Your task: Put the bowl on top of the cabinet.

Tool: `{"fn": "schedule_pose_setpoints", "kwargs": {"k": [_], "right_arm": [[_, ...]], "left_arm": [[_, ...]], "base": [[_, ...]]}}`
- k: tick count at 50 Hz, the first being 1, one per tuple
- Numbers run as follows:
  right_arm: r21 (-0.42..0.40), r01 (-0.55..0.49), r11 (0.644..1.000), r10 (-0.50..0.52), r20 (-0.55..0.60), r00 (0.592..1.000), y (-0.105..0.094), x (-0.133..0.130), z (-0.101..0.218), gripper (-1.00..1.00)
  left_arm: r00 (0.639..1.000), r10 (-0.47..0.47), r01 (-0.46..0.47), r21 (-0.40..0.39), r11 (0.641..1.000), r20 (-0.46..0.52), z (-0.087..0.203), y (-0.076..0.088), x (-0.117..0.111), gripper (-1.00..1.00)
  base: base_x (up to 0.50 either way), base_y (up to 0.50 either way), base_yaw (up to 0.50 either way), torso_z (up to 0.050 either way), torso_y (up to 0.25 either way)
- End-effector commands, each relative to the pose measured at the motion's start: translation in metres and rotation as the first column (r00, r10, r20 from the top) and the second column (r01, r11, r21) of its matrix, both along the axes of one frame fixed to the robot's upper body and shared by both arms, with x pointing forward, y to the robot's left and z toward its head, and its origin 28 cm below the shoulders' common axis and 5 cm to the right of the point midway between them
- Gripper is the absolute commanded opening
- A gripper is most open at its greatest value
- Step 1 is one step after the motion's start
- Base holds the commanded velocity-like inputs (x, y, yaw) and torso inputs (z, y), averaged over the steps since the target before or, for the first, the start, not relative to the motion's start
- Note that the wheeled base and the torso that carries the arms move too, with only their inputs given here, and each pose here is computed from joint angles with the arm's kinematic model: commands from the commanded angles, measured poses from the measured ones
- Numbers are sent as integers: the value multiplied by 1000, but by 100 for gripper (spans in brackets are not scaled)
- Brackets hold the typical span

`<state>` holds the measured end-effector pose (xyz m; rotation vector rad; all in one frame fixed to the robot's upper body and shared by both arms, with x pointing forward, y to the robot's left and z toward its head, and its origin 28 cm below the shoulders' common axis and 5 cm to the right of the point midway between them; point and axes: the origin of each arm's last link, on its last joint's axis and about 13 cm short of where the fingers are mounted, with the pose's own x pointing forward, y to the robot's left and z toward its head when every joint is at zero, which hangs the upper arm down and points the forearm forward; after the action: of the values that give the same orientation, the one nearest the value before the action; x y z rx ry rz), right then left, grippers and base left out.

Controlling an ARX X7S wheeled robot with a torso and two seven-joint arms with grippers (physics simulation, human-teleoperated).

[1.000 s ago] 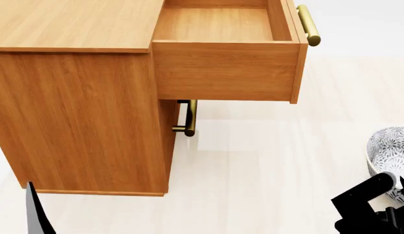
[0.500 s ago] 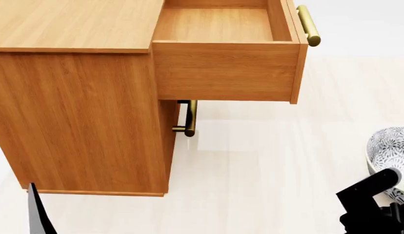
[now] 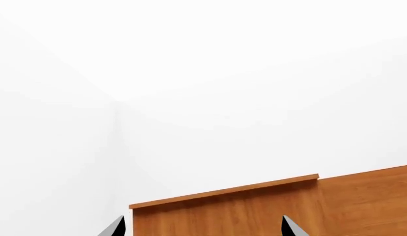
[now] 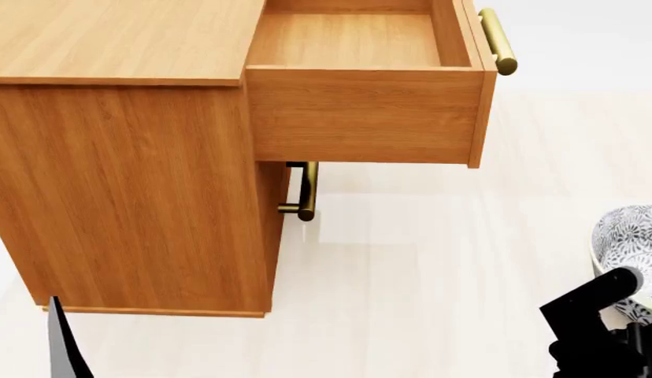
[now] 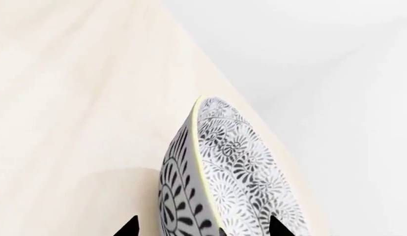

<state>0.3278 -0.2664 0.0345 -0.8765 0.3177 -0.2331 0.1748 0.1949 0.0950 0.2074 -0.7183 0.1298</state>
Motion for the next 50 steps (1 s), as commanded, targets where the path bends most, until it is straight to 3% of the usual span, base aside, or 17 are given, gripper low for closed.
{"fn": "schedule_pose_setpoints", "kwargs": {"k": [1,2,12,17,25,29,39,46,50], "right_arm": [[11,-17,1000,18,-20,1000,10,0,-7,100],[19,-5,1000,5,-15,1000,9,1,-6,-100],[-14,12,1000,-12,-12,1000,7,1,-4,-100],[-39,36,999,-34,46,998,7,8,6,-100],[-23,173,985,-163,236,958,-13,33,63,-100],[-22,221,975,-197,368,909,-25,42,115,-100],[12,251,968,-213,567,796,-32,45,205,-100],[27,221,975,-182,671,719,-26,47,263,-100],[47,171,984,-146,758,635,-14,47,314,-100]], "left_arm": [[1000,0,0,-3,1000,11,1,1,0,100],[1000,0,0,-2,1000,11,1,1,0,100],[1000,2,-2,-3,1000,10,1,1,0,100],[1000,3,-3,-6,1000,9,2,2,0,100],[1000,6,-6,-12,1000,11,2,2,0,100],[1000,7,-6,-15,1000,12,3,3,0,100],[1000,6,-6,-13,1000,14,2,2,1,100],[1000,6,-5,-12,1000,15,2,2,0,100],[1000,5,-5,-13,1000,18,3,2,0,100]], "base": [[0,0,0,0,0],[0,0,0,0,0],[0,0,0,0,0],[0,0,0,0,0],[0,0,0,0,0],[0,0,0,0,0],[0,0,0,0,0],[0,0,0,0,0],[0,0,0,0,0]]}}
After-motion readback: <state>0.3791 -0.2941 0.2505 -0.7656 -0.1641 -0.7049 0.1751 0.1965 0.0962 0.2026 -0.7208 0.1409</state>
